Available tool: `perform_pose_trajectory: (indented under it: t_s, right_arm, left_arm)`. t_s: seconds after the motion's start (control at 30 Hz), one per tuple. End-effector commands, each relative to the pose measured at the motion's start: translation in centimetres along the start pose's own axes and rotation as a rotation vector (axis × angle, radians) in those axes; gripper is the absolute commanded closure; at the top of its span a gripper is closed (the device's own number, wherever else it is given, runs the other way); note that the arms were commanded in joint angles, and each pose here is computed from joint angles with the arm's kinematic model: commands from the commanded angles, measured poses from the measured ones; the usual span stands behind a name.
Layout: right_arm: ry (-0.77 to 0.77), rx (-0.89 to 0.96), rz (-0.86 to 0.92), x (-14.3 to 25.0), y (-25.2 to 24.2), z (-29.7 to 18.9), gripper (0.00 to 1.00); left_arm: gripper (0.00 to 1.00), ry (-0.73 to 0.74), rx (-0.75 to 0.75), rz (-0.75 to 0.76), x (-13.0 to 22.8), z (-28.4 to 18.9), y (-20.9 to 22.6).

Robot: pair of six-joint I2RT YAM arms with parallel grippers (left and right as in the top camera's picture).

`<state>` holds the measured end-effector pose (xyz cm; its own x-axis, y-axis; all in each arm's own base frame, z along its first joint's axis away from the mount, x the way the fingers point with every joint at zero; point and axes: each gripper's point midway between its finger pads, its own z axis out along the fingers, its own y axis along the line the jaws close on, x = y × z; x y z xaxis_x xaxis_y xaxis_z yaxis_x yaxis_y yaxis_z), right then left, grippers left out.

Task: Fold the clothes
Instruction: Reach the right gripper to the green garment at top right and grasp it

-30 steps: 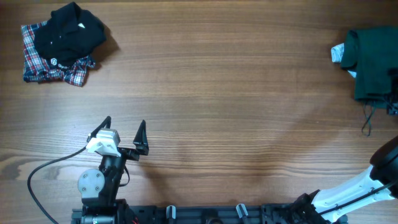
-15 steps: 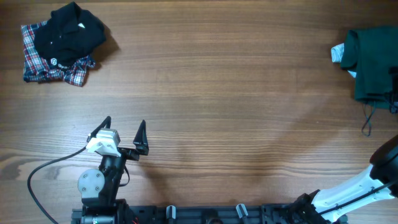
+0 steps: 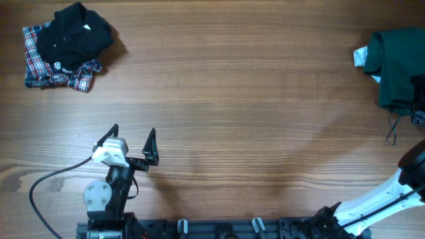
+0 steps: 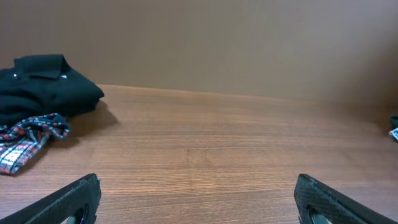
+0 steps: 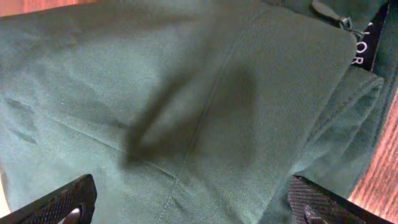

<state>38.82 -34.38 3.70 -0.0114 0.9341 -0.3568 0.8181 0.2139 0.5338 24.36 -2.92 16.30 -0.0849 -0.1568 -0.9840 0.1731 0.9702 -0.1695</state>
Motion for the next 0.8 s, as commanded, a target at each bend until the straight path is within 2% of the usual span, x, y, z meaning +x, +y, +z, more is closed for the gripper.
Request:
perform_pose_trajectory:
  t_s: [0.0,0.13,0.2,0.37,0.43,0.47,0.5,0.63,0.77]
  right_arm:
    - [-0.002,0.022,0.008,0.4,-0.7,0.9,0.17]
    - [-0.003,0.022,0.008,0.4,-0.7,0.9,0.53]
    - [-0.009,0.031,0.01,0.3,-0.9,0.9,0.66]
    - [-0.019,0.048,0.011,0.2,-1.3,1.0,0.66]
    - [-0.021,0.056,0.01,0.2,-1.5,1.0,0.75]
    - [-0.019,0.057,0.01,0.3,-1.5,1.0,0.82]
    - [-0.015,0.061,0.011,0.4,-1.6,1.0,0.96]
    - [0.02,0.039,-0.049,1.0,-1.3,1.0,0.96]
    - [0.031,-0.129,-0.147,0.6,2.7,-0.6,0.96]
  left_arm:
    - [0.0,0.001,-0.006,0.008,0.2,0.0,0.1]
    - [0.0,0.001,-0.006,0.008,0.2,0.0,0.1]
    - [0.0,0.001,-0.006,0.008,0.2,0.0,0.1]
    - [0.0,0.001,-0.006,0.008,0.2,0.0,0.1]
    - [0.0,0.001,-0.006,0.008,0.2,0.0,0.1]
    - [0.0,0.001,-0.006,0.008,0.2,0.0,0.1]
    - [0.0,0.001,-0.006,0.008,0.2,0.0,0.1]
    - [0.0,0.001,-0.006,0.008,0.2,0.0,0.1]
    - [0.0,0.001,-0.006,0.008,0.2,0.0,0.1]
